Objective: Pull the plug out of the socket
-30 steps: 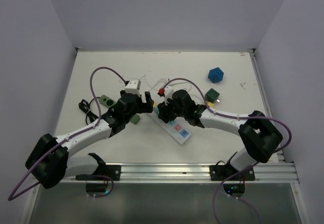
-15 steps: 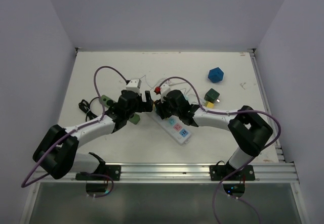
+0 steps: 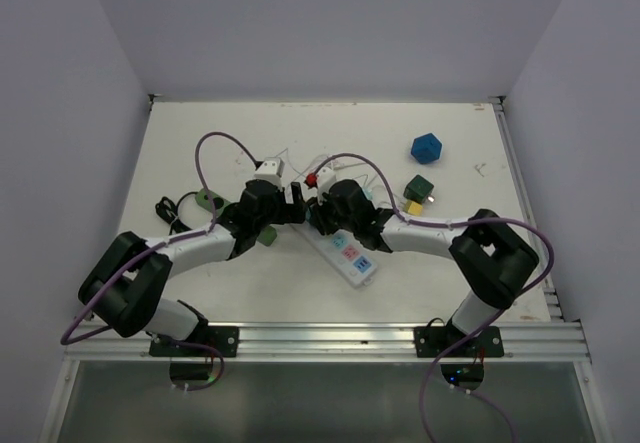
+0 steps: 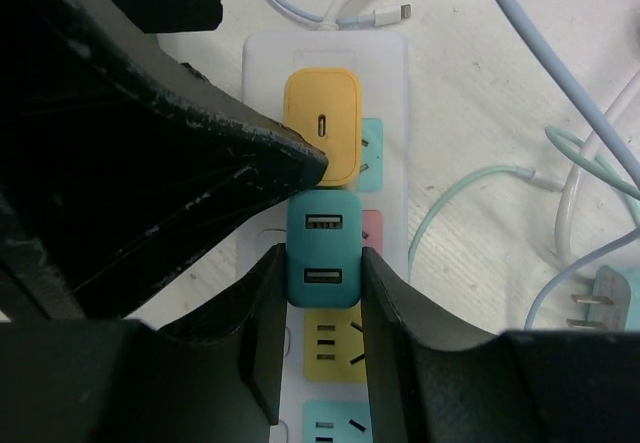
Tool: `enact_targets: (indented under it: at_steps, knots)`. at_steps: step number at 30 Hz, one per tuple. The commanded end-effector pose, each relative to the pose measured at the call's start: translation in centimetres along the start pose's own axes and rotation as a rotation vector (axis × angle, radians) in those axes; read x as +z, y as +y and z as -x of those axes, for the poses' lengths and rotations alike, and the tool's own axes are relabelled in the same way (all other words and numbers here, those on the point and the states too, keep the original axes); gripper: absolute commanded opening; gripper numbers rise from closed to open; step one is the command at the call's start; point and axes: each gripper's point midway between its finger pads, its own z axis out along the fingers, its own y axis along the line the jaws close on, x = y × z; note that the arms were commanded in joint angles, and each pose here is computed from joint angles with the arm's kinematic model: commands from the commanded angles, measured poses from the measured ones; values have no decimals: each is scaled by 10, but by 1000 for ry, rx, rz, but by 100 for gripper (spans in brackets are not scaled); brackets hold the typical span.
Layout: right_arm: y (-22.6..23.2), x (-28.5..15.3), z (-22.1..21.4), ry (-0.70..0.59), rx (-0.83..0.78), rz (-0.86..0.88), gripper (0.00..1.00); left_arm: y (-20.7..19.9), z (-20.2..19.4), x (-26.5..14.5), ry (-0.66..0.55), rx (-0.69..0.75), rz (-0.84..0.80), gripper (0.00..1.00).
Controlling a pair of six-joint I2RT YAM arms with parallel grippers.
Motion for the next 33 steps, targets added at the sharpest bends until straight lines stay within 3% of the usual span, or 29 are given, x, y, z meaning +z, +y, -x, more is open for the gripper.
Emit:
enact_targets:
  at_steps: [1,14,33]
  knots:
    - [6,-14,33,-111,-15,31,1,1,16,3,-74,-41,5,93]
    - [12,-26,33,-138,-33,69,0,9,5,4,-67,-67,25,93]
    - [22,-40,84,-289,-67,104,0,42,-77,3,92,-83,112,85]
